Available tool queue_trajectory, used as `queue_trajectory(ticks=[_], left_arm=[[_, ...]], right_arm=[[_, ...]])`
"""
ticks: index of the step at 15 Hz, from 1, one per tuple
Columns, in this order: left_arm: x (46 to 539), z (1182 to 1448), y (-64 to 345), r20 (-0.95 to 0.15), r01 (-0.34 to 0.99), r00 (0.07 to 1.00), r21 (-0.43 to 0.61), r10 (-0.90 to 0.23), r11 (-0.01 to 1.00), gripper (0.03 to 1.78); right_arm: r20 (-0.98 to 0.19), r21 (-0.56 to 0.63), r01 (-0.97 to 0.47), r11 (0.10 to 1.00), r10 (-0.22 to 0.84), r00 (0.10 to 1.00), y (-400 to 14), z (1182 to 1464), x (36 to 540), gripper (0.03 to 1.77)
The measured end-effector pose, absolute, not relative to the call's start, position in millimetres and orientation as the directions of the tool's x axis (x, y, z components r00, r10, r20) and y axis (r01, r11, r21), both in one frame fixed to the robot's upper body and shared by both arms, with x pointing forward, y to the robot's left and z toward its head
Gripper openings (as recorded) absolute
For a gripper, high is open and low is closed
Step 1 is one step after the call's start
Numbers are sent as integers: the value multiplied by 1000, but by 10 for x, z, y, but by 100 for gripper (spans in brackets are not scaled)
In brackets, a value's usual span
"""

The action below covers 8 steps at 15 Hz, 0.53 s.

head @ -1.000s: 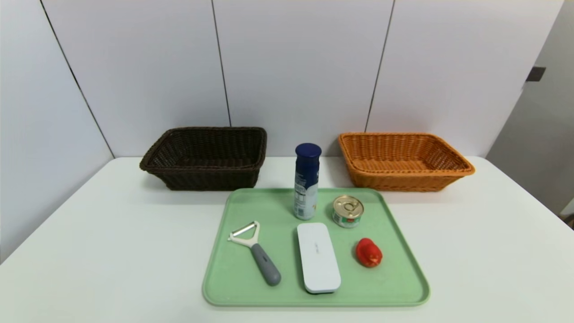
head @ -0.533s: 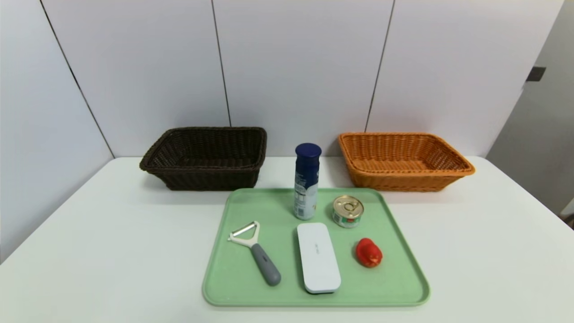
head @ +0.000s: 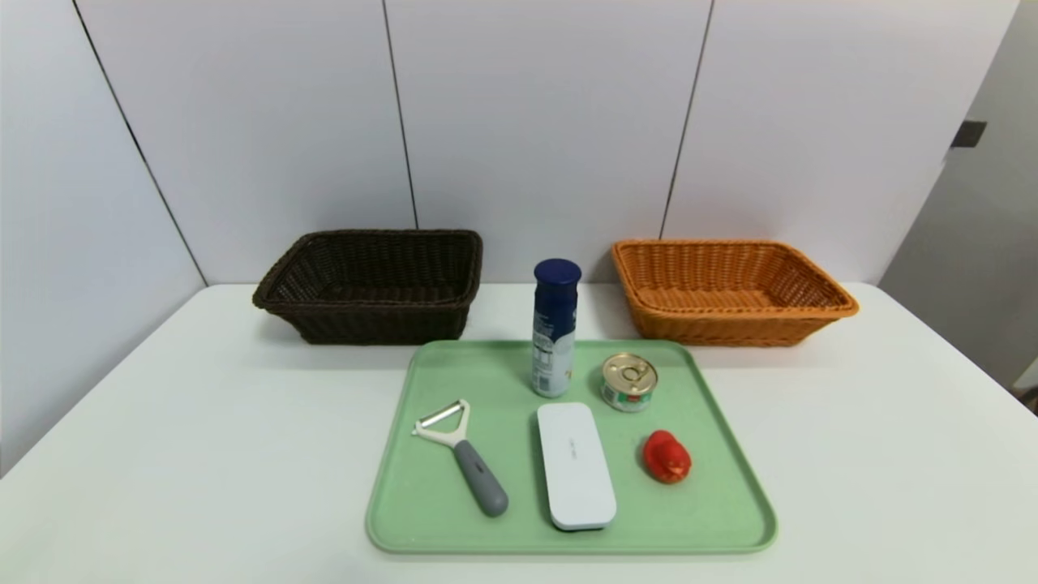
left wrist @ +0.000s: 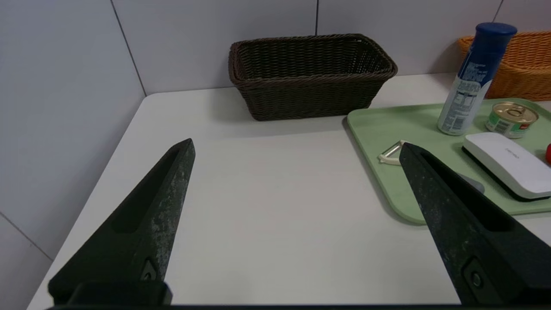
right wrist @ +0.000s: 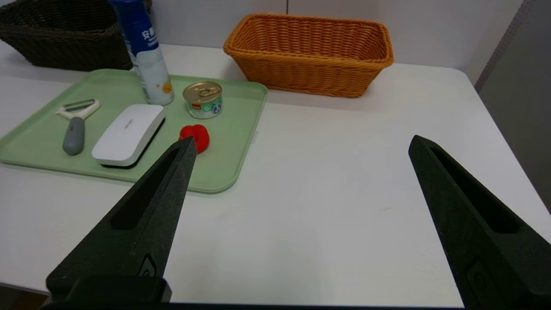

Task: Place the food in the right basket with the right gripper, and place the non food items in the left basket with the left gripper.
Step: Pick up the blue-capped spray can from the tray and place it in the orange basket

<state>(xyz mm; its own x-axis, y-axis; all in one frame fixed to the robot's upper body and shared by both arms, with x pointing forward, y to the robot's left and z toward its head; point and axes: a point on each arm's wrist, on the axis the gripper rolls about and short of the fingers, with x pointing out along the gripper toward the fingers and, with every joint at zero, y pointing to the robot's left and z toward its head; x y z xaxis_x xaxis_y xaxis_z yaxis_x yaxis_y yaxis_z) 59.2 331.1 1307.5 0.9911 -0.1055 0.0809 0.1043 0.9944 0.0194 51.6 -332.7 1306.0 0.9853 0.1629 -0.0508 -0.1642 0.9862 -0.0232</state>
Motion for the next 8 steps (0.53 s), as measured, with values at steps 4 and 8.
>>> queue_trajectory(ticks=[4, 8], left_arm=[[959, 13468, 3298, -2, 164, 986, 43, -165, 985, 169], [1454, 13594, 3286, -105, 212, 973, 34, -208, 977, 169]], right_arm=[[-126, 3, -313, 950, 311, 942, -3296, 13497, 880, 170], [-132, 22, -440, 898, 439, 889, -3243, 13731, 1477, 170]])
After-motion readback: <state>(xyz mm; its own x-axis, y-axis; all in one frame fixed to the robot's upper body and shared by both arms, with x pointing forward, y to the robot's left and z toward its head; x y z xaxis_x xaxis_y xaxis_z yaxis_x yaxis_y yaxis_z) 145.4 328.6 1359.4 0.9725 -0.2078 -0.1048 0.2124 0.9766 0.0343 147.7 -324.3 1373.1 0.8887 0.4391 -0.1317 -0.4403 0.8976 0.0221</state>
